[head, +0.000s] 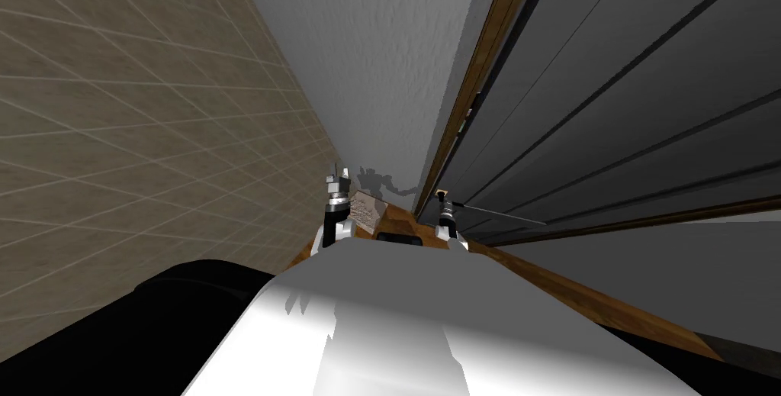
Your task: Pull the door open
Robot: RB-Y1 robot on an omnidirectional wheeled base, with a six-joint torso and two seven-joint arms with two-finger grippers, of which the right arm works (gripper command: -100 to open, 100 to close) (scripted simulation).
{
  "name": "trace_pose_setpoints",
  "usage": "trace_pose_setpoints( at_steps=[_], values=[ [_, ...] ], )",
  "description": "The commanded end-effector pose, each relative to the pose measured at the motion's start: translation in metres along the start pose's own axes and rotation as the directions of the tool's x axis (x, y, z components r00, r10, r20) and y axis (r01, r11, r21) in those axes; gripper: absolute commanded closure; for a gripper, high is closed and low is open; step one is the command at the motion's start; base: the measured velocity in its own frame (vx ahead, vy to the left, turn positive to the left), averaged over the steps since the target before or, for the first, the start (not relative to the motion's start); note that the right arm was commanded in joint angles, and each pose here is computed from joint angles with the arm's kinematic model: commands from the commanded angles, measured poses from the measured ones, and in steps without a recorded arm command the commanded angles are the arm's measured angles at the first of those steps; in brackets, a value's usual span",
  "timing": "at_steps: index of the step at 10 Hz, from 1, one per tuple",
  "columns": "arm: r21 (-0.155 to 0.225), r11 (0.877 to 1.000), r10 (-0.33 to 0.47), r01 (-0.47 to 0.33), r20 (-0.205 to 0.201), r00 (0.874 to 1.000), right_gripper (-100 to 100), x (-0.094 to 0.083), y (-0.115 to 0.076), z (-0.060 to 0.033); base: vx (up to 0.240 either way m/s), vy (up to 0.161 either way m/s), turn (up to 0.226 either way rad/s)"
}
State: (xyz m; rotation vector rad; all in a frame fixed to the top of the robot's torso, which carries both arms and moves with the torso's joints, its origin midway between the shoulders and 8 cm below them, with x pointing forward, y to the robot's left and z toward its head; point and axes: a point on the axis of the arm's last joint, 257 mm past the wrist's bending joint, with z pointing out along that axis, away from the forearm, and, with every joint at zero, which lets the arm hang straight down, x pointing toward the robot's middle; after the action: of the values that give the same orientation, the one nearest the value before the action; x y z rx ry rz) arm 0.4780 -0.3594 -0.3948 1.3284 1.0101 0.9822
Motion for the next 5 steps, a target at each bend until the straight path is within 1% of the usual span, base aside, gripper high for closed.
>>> trace_pose_setpoints(
  at_steps=[1,5],
  values=[
    [-0.003,1.000,-0.003,0.003,0.005,1.000,100,-0.007,0.000,-0.0001,-0.216,0.031,0.078],
    [-0.006,1.000,-0.006,0.006,0.004,1.000,100,-0.019,0.001,-0.0007,-0.205,0.026,0.090]
  ],
)
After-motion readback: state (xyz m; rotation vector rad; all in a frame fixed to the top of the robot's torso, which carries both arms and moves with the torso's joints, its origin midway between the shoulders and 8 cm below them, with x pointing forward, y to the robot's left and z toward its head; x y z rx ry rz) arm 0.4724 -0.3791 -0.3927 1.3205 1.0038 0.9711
